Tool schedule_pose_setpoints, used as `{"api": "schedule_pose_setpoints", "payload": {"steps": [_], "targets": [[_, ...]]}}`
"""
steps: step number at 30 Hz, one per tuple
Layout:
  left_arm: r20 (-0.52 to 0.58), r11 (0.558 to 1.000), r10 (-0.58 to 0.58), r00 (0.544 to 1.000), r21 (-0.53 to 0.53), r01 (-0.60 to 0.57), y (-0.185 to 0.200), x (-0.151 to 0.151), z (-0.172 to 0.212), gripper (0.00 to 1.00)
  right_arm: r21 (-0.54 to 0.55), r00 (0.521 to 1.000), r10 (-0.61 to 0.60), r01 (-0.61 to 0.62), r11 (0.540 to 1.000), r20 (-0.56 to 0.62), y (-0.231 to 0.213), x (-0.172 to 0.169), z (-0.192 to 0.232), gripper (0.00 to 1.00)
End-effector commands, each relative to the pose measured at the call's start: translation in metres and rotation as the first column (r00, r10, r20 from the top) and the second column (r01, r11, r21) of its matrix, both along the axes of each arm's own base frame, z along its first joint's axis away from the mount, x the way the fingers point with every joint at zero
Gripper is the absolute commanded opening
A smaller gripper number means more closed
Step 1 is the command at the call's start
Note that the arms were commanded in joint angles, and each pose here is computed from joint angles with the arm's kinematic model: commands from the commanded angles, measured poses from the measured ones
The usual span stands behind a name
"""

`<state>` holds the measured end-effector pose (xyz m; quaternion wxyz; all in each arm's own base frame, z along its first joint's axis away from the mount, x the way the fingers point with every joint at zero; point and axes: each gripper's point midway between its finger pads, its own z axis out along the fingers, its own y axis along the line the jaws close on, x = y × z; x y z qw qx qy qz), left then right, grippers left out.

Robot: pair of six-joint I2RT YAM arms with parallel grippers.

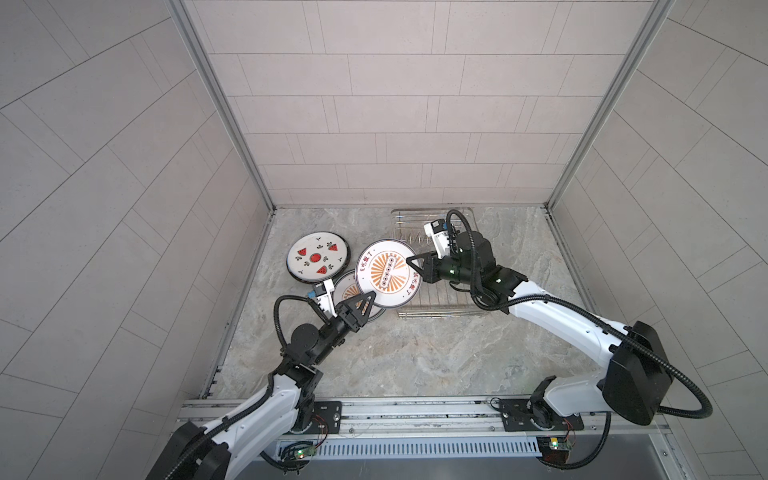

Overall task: Unload the plates from the dish rack
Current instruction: 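Close the left gripper on the sunburst plate rim held by the right gripper, then lower the sunburst plate onto the stack with the left gripper while the right withdraws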

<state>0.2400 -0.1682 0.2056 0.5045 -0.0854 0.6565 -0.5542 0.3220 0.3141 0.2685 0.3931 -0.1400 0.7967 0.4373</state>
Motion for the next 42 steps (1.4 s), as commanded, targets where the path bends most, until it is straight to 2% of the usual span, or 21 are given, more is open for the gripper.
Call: {"api": "schedule_pose_setpoints", "payload": {"steps": [1,7,19,22,29,42], "targets": [[0.009,1.000,0.017,1.000,-0.008,-0.017,0.004,-0.001,0.001,0.54,0.058,0.999,0.018,-0.020,0.998,0.040,0.006,-0.002,0.016,0.10],[0.009,1.000,0.024,1.000,-0.009,-0.024,0.005,-0.002,0.001,0.41,0.064,0.999,0.046,-0.047,0.997,0.018,0.016,-0.002,0.007,0.10],[-0.001,0.999,0.045,0.999,-0.016,-0.045,0.010,-0.002,-0.001,0.31,0.053,0.997,0.071,-0.070,0.996,-0.012,0.030,-0.003,-0.006,0.10],[-0.002,0.998,0.054,0.999,-0.016,-0.054,0.011,-0.002,0.000,0.24,0.047,0.997,0.069,-0.068,0.997,-0.025,0.031,-0.003,-0.012,0.10],[-0.007,0.997,0.069,0.998,-0.016,-0.069,0.014,-0.002,-0.001,0.14,0.020,0.996,0.067,-0.066,0.998,-0.063,0.034,0.001,-0.030,0.12],[-0.019,0.996,0.090,0.996,-0.017,-0.090,0.018,0.000,-0.003,0.01,-0.030,0.997,0.040,-0.042,0.999,-0.066,0.031,0.007,-0.041,0.32]]}}
